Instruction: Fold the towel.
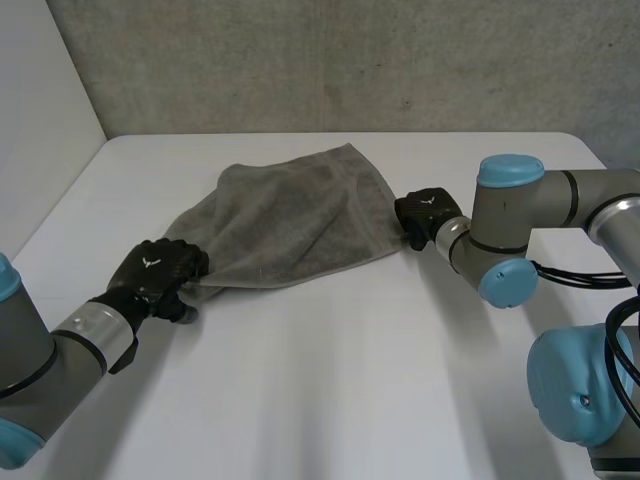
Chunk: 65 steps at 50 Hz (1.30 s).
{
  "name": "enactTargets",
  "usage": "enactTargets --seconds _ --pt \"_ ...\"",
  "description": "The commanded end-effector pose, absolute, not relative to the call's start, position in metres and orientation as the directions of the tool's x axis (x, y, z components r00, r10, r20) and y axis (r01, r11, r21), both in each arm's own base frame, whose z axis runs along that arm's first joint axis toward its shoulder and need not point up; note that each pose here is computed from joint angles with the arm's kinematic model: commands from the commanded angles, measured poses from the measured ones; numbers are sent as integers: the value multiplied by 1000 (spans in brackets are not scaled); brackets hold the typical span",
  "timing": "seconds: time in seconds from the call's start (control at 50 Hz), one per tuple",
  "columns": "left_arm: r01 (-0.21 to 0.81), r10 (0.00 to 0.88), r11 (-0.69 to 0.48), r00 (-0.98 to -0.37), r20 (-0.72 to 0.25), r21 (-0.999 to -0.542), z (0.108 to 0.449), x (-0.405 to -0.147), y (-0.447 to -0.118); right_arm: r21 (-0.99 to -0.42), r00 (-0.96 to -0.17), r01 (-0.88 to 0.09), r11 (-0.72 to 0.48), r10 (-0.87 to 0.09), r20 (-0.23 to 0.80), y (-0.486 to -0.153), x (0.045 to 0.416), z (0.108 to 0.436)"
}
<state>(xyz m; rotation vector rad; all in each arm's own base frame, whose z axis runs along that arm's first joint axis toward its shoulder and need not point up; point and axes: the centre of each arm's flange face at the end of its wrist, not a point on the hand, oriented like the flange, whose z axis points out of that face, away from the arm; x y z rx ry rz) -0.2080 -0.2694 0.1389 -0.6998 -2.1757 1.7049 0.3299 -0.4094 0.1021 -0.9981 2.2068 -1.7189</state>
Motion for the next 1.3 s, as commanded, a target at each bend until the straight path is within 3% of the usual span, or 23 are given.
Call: enactTargets --seconds 0.02,0.3,0.6,0.7,0.82,1.0,1.06,1.14,1.3 --pt "196 537 183 -841 -69 -963 139 -208 -269 -912 -755 -396 107 -602 258 -406 333 107" --pt "195 538 187 -840 -66 -963 139 -208 -266 -913 -742 -350 212 -657 132 -388 324 127" --pt "184 547 147 -834 -75 -972 155 -209 -259 -914 -770 -370 168 -606 200 -360 247 179" --pt "181 578 131 -813 -73 -975 159 -214 -249 -876 -741 -447 184 -625 246 -325 213 178" --pt "183 619 118 -782 -72 -976 161 -223 -236 -836 -726 -513 195 -619 301 -308 184 171" --pt "193 646 130 -761 -64 -973 156 -229 -226 -672 -612 -702 237 -684 397 -276 150 145" --pt "198 660 130 -749 -64 -972 155 -233 -221 -652 -586 -725 222 -697 414 -273 148 142" --pt "202 669 133 -741 -63 -970 154 -235 -217 -665 -601 -716 211 -671 434 -276 148 145" --pt "203 669 138 -741 -60 -969 152 -235 -217 -787 -720 -581 207 -581 379 -282 155 166"
